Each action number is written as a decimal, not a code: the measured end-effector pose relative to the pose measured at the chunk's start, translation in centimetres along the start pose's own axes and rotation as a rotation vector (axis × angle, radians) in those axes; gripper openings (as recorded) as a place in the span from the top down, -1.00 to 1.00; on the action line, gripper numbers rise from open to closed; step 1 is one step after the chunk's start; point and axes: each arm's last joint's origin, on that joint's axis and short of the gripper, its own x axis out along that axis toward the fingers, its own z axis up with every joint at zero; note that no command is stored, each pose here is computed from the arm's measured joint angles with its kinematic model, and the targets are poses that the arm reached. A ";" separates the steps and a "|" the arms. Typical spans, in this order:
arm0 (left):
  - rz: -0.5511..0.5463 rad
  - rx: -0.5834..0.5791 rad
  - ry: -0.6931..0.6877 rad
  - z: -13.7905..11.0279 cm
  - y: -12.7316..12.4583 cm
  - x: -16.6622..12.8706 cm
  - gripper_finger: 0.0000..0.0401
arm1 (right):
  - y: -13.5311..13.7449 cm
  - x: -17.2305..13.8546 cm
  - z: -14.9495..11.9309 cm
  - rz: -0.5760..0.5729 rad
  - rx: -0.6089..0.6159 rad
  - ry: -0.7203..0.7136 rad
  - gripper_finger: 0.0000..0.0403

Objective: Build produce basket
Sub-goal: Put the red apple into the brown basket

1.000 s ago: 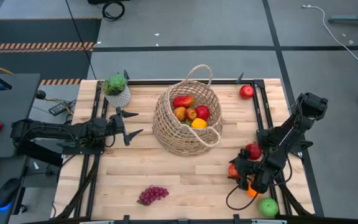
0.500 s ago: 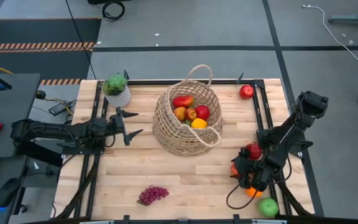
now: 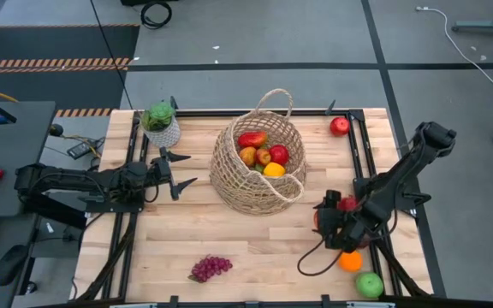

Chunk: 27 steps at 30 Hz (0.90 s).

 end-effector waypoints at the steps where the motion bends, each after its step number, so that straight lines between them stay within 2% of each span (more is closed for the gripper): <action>1: 0.000 0.000 0.000 0.0 0.0 0.0 -0.95 | -0.2 -0.5 0.6 -0.009 -0.006 0.002 -0.72; 4: 0.000 0.000 0.001 0.0 0.0 0.0 -0.95 | -0.8 -2.0 2.2 -0.032 -0.031 0.013 -0.72; 7: 0.000 0.000 0.000 0.0 0.0 0.0 -0.95 | -1.3 -3.8 4.3 -0.011 -0.007 -0.013 -0.72; 16: 0.000 0.000 0.000 0.0 0.0 0.0 -0.95 | -3.2 -9.2 9.0 0.187 0.161 -0.113 -0.72; 22: 0.000 0.000 0.001 0.0 0.0 0.0 -0.95 | -5.4 -12.8 11.2 0.244 0.286 -0.233 -0.72; 27: 0.000 0.000 0.000 0.0 0.0 0.0 -0.95 | -7.7 -15.6 13.0 0.226 0.374 -0.381 -0.72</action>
